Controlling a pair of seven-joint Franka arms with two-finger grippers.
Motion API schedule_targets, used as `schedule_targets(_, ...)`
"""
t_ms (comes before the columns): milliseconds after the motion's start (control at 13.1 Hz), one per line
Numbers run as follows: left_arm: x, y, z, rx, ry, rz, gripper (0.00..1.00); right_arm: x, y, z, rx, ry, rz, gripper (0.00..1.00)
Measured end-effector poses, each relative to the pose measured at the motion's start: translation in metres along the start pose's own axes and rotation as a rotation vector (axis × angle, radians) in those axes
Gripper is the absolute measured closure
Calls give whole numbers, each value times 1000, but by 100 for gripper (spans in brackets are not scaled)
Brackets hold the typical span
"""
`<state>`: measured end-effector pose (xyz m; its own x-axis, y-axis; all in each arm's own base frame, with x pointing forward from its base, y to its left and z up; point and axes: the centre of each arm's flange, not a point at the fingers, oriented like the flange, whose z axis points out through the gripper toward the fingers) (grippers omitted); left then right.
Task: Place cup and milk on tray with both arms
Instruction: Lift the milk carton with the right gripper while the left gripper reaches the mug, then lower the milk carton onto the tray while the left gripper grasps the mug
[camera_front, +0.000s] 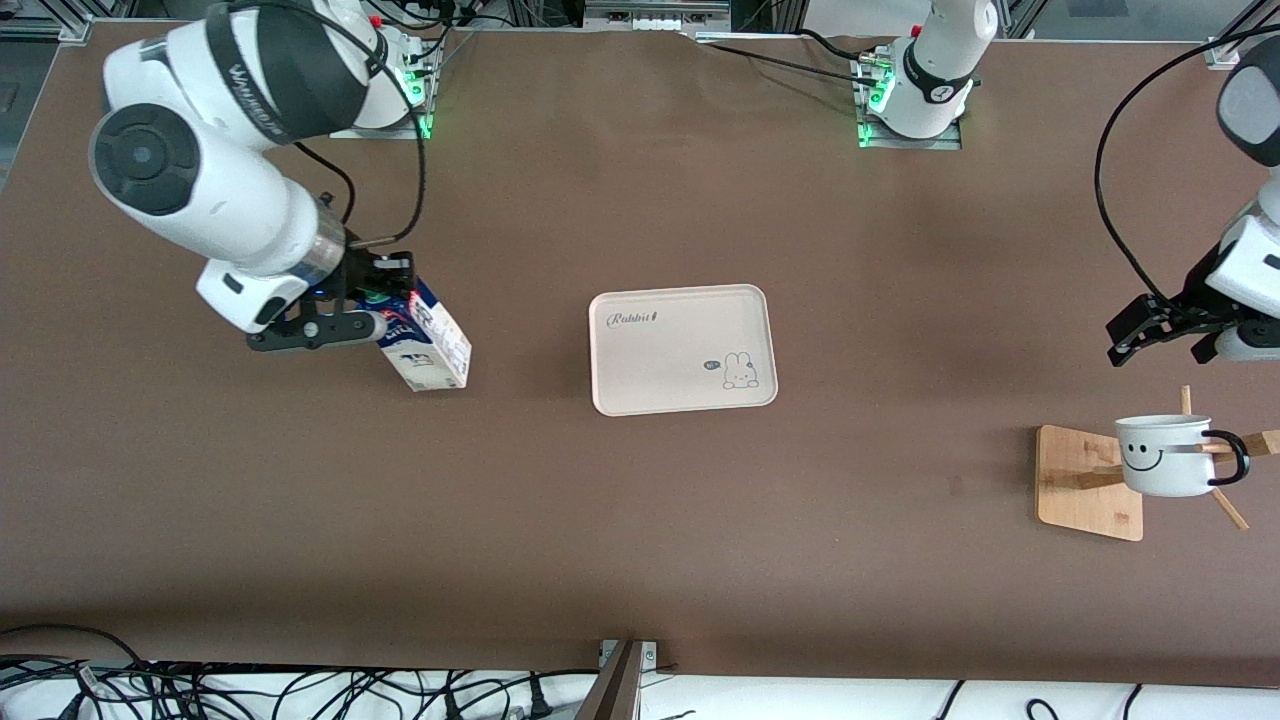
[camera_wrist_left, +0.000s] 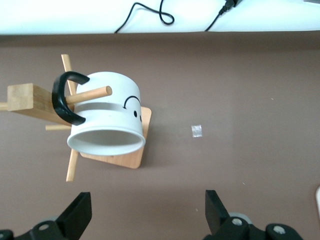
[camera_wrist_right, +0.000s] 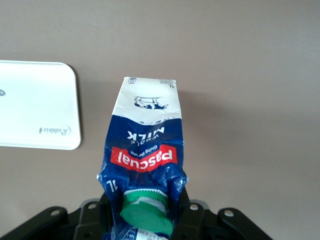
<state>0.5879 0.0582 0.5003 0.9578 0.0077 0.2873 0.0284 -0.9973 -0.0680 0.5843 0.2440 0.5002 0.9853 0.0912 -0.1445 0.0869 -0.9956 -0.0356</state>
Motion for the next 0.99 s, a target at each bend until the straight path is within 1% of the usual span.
schedule_targets(152,-7,2,15,7,44,13,0,-3,-40,8,0,14,49,51)
schedule_targets(305,-14,5,30,7,97,18,0,-5,-77,14,3,21,62,51)
schedule_targets(381,-20,6,39,6,116,20,0,-4,-91,20,15,5,56,51)
schedule_targets(534,-30,9,54,3,143,23,0,-4,-116,42,39,-71,41,51)
schedule_targets(686,-36,10,62,1,154,24,0,-3,-135,61,30,-129,24,51)
schedule_targets(839,-37,10,65,0,163,24,0,2,-154,72,29,-161,3,51)
schedule_targets(991,-38,11,66,0,168,24,0,5,-174,82,17,-168,-15,52)
